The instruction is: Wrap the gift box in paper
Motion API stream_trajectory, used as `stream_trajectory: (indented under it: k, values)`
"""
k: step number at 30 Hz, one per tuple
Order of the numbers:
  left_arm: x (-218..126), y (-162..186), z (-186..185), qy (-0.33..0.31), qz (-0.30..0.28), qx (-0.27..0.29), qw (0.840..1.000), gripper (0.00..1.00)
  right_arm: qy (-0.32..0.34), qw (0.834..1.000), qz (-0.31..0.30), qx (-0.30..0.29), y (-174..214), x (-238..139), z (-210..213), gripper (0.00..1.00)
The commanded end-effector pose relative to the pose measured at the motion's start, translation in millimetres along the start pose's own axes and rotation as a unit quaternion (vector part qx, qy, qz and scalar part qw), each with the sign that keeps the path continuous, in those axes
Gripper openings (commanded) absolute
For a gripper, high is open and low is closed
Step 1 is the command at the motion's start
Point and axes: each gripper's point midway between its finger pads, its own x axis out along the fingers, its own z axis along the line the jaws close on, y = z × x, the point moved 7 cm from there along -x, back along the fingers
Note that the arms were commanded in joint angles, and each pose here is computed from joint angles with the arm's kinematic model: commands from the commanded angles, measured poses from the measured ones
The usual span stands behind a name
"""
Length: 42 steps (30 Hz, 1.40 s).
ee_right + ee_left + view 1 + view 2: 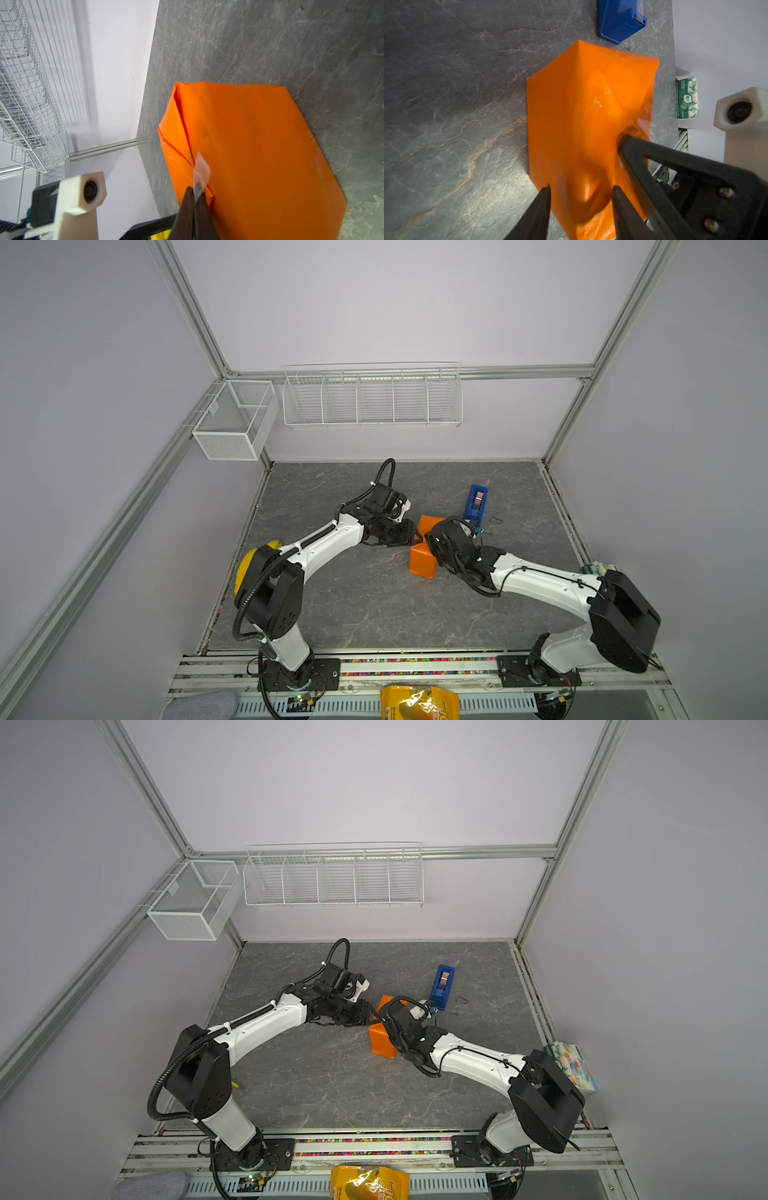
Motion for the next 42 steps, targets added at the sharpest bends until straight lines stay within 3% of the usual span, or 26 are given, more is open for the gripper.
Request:
stream_trajectory:
  k: [1,9,20,31,37,42]
  values:
    - [-9,5,-3,-0.006,0.0,0.002,1.0,0.5,0.12,0.993,-0.011,0.005,-1,11,-57,0.07]
    - [-27,-7,-11,-0.005,-0.041,-0.006,0.999,0.58,0.123,0.992,-0.013,0.001,-3,7,-57,0.06]
    - [5,2,-1,0.042,-0.001,-0.029,0.999,0.61,0.122,0.992,-0.013,0.001,-4,6,-57,0.07]
    - [29,20,25,0.007,0.038,-0.04,0.998,0.57,0.121,0.993,-0.015,-0.004,-6,2,-55,0.07]
    - [35,28,37,-0.017,0.052,-0.044,0.998,0.56,0.1,0.994,-0.038,-0.034,-16,-11,-37,0.22]
    - [38,30,39,-0.016,0.056,-0.048,0.997,0.55,0.088,0.993,-0.061,-0.058,-33,-20,-22,0.23]
